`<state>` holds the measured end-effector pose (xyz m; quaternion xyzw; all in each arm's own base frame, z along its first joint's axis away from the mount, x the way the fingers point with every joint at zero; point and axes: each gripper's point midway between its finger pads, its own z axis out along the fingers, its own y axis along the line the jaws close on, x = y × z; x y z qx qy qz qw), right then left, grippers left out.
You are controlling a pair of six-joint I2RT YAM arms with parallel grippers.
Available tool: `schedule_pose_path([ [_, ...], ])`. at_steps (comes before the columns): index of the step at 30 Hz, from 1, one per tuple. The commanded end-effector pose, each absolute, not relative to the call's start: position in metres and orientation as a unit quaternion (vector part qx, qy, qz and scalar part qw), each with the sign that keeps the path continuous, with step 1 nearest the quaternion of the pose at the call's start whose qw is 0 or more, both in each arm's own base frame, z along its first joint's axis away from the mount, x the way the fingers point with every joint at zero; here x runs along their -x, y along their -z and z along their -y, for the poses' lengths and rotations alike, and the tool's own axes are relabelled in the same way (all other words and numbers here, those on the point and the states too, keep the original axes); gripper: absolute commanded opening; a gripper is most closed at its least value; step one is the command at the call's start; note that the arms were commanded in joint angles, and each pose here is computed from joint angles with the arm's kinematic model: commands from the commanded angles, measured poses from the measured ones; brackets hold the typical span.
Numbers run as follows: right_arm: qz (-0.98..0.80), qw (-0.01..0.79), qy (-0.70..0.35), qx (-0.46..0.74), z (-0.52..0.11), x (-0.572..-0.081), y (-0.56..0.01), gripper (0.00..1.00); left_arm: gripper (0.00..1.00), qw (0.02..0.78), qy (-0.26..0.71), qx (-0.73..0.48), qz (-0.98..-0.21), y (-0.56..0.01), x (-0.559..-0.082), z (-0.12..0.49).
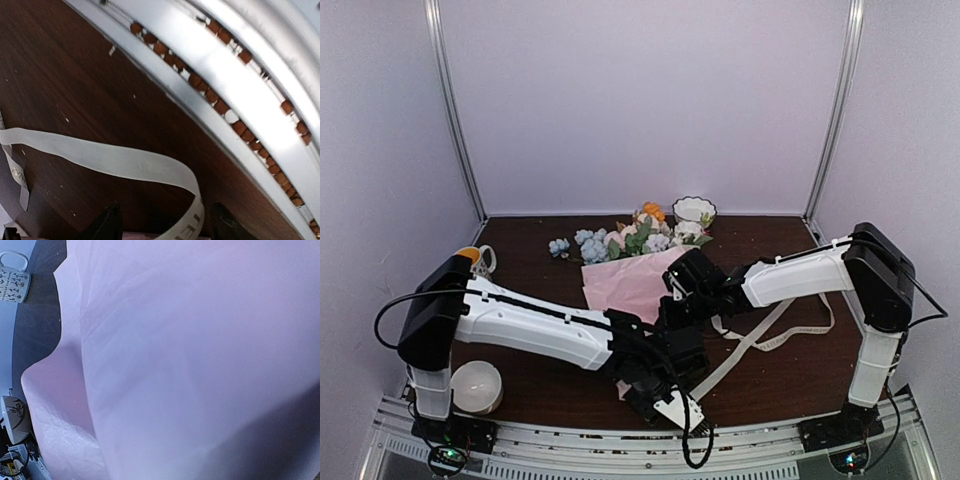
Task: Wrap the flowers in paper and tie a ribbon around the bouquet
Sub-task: Pick up the left side of the ribbon at the center of the board.
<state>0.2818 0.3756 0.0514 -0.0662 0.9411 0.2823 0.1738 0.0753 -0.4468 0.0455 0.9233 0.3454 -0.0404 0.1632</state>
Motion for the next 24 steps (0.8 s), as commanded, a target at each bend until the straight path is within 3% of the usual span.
schedule_pose_path([
  [1, -0.935, 0.206, -0.276, 0.087, -0.374, -0.286, -0.062, 0.0, 0.62, 0.135, -0.098, -0.934, -0.315, -0.037, -0.109, 0.425],
  [3, -0.934, 0.204, -0.278, 0.089, -0.375, -0.285, -0.061, 0.0, 0.52, 0.144, -0.118, -0.929, -0.319, -0.036, -0.116, 0.426],
  [6, -0.935, 0.203, -0.276, 0.093, -0.375, -0.285, -0.063, 0.0, 0.15, 0.156, -0.084, -0.919, -0.352, -0.042, -0.107, 0.433],
  [9, -0.934, 0.212, -0.273, 0.093, -0.372, -0.287, -0.072, 0.0, 0.0, 0.151, -0.034, -0.908, -0.39, -0.06, -0.074, 0.427],
  [12, -0.93, 0.216, -0.283, 0.085, -0.373, -0.287, -0.082, 0.0, 0.0, 0.143, 0.008, -0.884, -0.446, -0.069, -0.049, 0.405],
  [16, -0.93, 0.216, -0.286, 0.086, -0.374, -0.289, -0.091, 0.0, 0.0, 0.146, 0.012, -0.848, -0.51, -0.071, -0.053, 0.376],
  [24, -0.936, 0.213, -0.269, 0.077, -0.369, -0.297, -0.085, 0.0, 0.07, 0.132, 0.024, -0.851, -0.509, -0.066, -0.05, 0.375],
])
